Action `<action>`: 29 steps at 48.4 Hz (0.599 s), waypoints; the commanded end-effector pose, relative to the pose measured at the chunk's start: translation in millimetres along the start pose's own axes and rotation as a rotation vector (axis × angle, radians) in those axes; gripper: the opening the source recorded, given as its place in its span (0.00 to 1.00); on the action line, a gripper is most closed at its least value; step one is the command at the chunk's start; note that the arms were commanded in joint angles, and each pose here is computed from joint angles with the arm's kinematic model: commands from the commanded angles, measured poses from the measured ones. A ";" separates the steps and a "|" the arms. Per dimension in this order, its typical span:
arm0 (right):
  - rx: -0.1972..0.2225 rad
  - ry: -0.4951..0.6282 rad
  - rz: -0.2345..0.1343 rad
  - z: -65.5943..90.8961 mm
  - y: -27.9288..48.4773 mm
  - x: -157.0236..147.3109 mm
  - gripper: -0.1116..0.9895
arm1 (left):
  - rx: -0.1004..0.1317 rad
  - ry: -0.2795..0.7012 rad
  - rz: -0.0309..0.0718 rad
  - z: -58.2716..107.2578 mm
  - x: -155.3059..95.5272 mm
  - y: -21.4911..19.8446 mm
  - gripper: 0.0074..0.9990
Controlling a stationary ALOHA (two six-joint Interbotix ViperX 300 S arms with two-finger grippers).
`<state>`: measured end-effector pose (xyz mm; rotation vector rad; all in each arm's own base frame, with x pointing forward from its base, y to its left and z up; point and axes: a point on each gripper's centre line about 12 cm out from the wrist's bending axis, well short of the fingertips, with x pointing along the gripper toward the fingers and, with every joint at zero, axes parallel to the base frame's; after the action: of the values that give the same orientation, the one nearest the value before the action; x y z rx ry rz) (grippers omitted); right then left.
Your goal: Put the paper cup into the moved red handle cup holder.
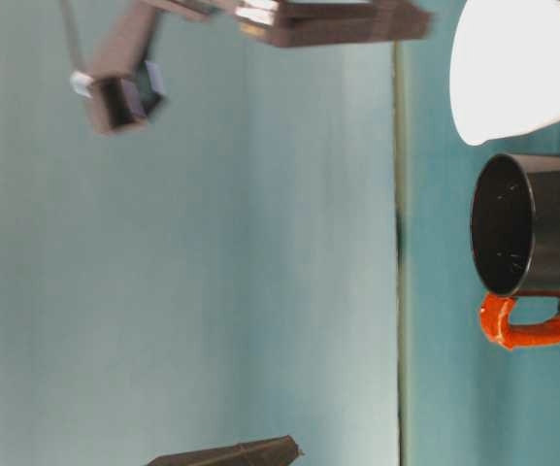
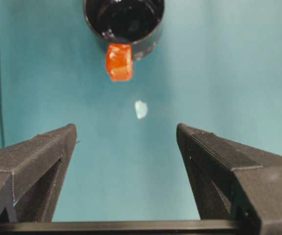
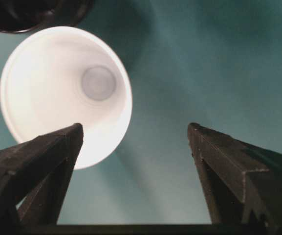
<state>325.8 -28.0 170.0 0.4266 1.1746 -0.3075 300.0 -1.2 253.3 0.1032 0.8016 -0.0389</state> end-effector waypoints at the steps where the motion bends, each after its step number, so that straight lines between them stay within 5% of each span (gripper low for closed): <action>1: 0.010 0.022 -0.007 1.8 1.6 19.1 0.97 | 0.007 -0.024 0.003 4.9 -4.9 0.2 0.91; 29: 0.017 0.045 -0.022 2.6 -1.8 45.2 0.91 | 0.001 -0.021 0.003 4.5 -4.0 0.6 0.91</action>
<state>339.7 -29.9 123.9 0.4271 1.2406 -0.3246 299.4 -1.1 251.1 0.1047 0.8077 -0.0398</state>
